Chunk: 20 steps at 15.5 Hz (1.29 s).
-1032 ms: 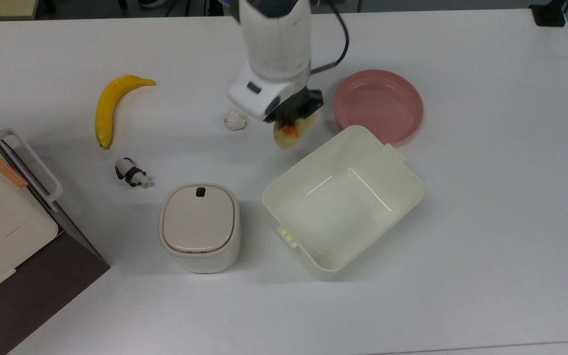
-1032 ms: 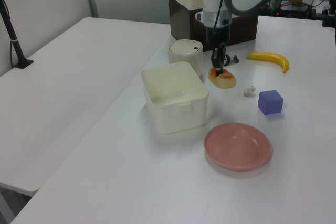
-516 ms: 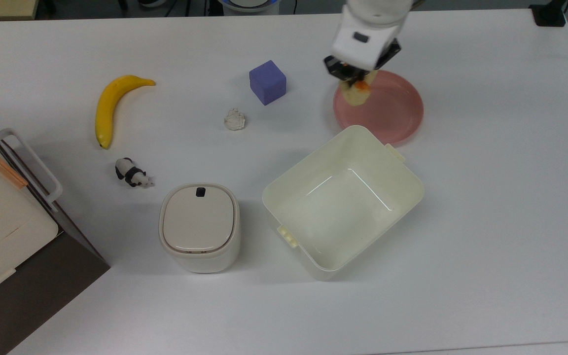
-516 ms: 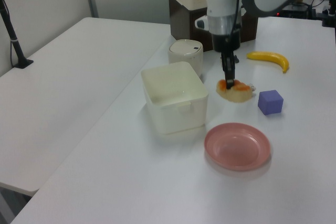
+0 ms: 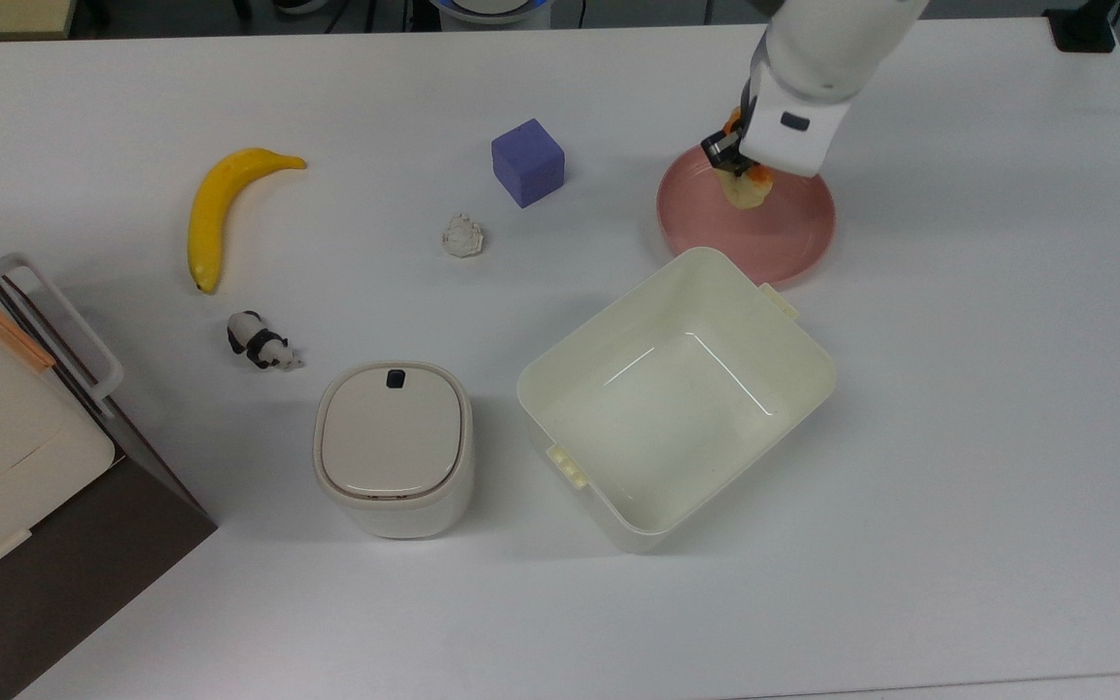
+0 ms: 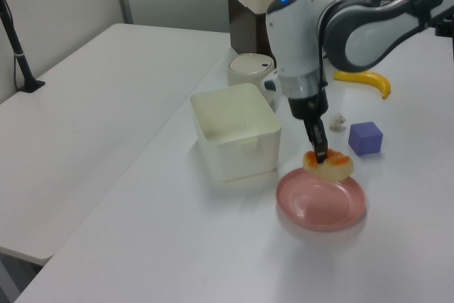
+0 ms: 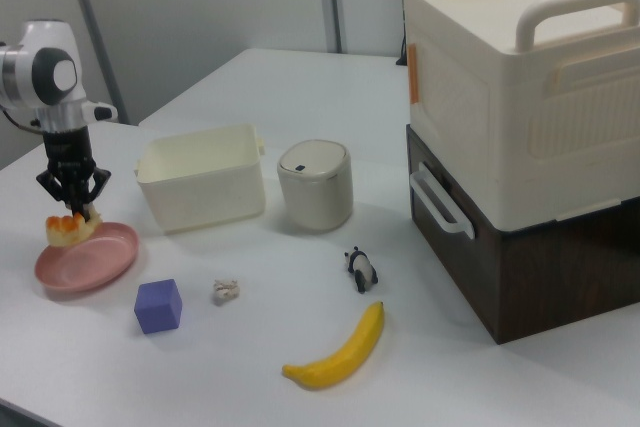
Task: Put the bread on a plate
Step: 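Lower the bread roll onto the pink plate and open the gripper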
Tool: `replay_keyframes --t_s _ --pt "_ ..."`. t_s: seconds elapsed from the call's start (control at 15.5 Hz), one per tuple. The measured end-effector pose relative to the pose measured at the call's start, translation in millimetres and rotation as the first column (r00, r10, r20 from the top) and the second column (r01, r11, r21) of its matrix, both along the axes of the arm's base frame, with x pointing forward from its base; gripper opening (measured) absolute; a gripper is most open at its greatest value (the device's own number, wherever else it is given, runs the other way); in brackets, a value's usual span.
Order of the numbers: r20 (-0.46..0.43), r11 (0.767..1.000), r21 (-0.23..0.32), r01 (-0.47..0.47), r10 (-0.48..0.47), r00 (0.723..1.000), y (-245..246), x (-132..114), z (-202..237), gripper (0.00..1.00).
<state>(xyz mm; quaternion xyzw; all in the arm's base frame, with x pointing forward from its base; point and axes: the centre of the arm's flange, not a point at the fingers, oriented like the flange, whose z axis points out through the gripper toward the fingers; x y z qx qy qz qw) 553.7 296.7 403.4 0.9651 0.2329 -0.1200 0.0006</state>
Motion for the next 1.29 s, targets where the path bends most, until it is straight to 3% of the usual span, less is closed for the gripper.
replay_keyframes --t_s 0.32,0.58,0.64,0.9,1.1,1.29 --pt "-0.01 1.0 -0.025 -0.016 0.016 1.0 10 3 -32 0.09" --pt "-0.012 0.999 -0.032 -0.022 0.022 1.0 17 1 -41 0.19" --pt "-0.011 0.999 -0.034 -0.024 0.024 1.0 17 1 -41 0.33" --pt "0.003 0.998 -0.053 -0.034 0.034 0.999 15 3 -40 0.73" --pt "0.025 0.998 -0.058 -0.034 0.036 0.999 13 8 -33 0.81" --pt "0.089 0.999 -0.037 0.004 -0.001 0.996 -4 25 2 0.85"
